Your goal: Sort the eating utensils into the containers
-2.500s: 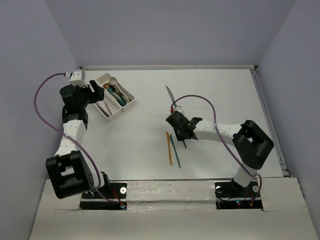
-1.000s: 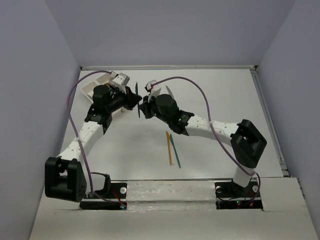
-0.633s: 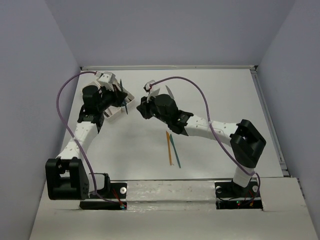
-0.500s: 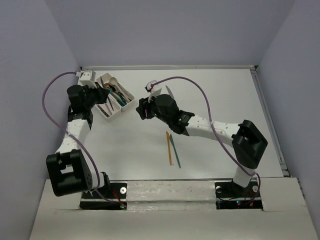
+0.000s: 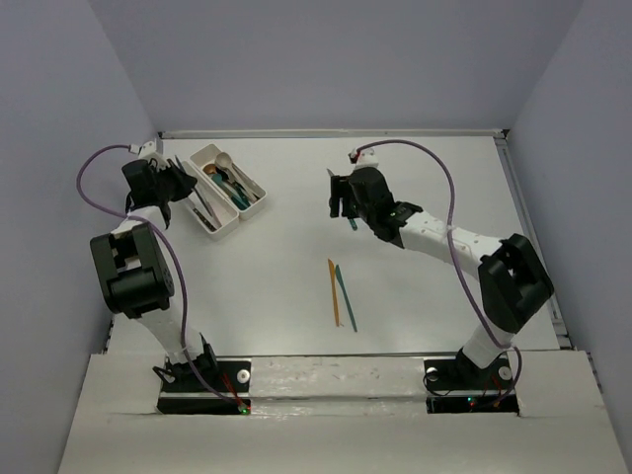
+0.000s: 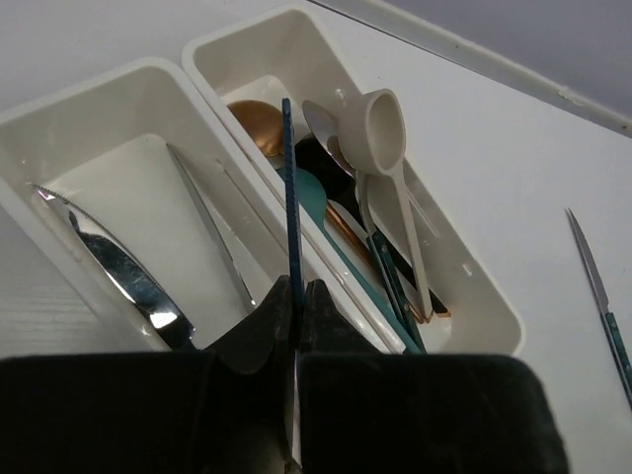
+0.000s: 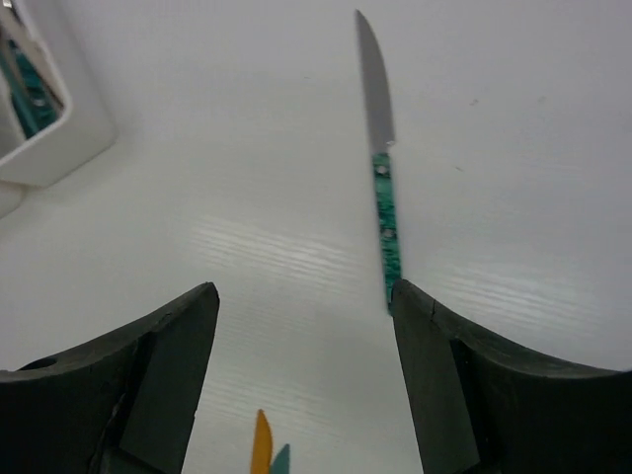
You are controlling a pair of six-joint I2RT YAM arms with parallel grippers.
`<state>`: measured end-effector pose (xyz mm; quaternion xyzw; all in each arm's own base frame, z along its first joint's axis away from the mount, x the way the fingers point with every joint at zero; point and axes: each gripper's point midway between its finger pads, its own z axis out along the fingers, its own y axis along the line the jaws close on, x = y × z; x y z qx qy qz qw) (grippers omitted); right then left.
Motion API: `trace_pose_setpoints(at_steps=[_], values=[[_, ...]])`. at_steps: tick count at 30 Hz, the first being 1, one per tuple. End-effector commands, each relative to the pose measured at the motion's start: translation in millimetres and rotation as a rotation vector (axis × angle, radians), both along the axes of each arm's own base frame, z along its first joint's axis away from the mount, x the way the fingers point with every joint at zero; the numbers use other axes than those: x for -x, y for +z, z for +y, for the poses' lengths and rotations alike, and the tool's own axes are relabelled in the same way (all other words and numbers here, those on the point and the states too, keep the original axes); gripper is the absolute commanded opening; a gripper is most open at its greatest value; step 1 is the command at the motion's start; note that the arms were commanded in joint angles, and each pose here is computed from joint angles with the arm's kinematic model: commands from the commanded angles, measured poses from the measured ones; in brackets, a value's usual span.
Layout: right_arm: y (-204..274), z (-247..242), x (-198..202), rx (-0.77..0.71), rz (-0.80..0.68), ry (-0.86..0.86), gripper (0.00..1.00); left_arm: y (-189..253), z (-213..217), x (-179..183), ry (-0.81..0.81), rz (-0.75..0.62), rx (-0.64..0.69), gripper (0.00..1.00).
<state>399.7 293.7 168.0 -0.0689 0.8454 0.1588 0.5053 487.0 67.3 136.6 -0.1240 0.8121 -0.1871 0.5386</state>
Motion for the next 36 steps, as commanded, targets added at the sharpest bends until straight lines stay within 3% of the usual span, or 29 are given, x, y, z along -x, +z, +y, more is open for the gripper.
trace_pose_setpoints(at_steps=[1,6,8,9,12,18,21,22,23,24,27,30,32,34,35,36], values=[[-26.6,-29.5,-14.5,0.102,0.109,-0.083,0.79,11.3,2.8,-23.8,0.003,-0.059,0.034,0.12],[-72.2,-36.6,-36.9,0.241,0.217,-0.083,0.80,-16.1,2.2,-20.4,0.016,0.001,0.059,0.21],[-75.7,-36.2,-46.8,0.274,0.232,-0.076,0.80,-23.1,4.0,-16.2,0.028,0.017,0.052,0.32],[-90.7,-38.8,-50.7,0.295,0.262,-0.079,0.80,-21.6,3.8,-15.3,0.029,0.014,0.045,0.42],[-99.5,-38.1,-56.1,0.307,0.295,-0.076,0.81,-18.5,6.7,-11.6,0.041,0.007,0.022,0.57],[-129.5,-36.4,-52.7,0.355,0.352,-0.033,0.78,5.5,7.3,-4.4,0.046,-0.040,-0.016,0.63],[-141.4,-39.1,-54.5,0.371,0.375,-0.023,0.69,22.8,9.0,0.2,0.069,-0.072,-0.026,0.63],[-142.9,-37.7,-55.1,0.373,0.377,-0.014,0.55,24.2,9.1,3.0,0.075,-0.072,-0.028,0.63],[-144.9,-37.8,-54.9,0.375,0.381,-0.014,0.46,31.2,8.8,3.7,0.075,-0.087,-0.032,0.63],[-149.1,-37.9,-54.2,0.378,0.389,-0.013,0.27,40.2,8.0,7.2,0.076,-0.105,-0.040,0.63],[-153.6,-40.8,-49.9,0.389,0.403,-0.011,0.00,58.1,5.4,16.3,0.073,-0.137,-0.058,0.63],[-146.7,-45.6,-47.7,0.386,0.383,-0.027,0.00,79.1,-2.0,27.8,0.046,-0.183,-0.083,0.62],[-124.0,-48.7,-49.7,0.342,0.292,-0.049,0.00,88.4,-17.2,34.5,-0.008,-0.205,-0.108,0.61],[-95.8,-36.1,-43.1,0.294,0.172,-0.043,0.00,103.9,-39.4,44.0,-0.073,-0.237,-0.159,0.61],[-37.7,-24.1,-52.1,0.187,-0.002,-0.057,0.00,100.2,-53.6,49.9,-0.115,-0.212,-0.178,0.63],[-40.9,-25.2,-37.5,0.189,-0.037,-0.038,0.00,109.1,-87.3,57.0,-0.215,-0.247,-0.232,0.64]])
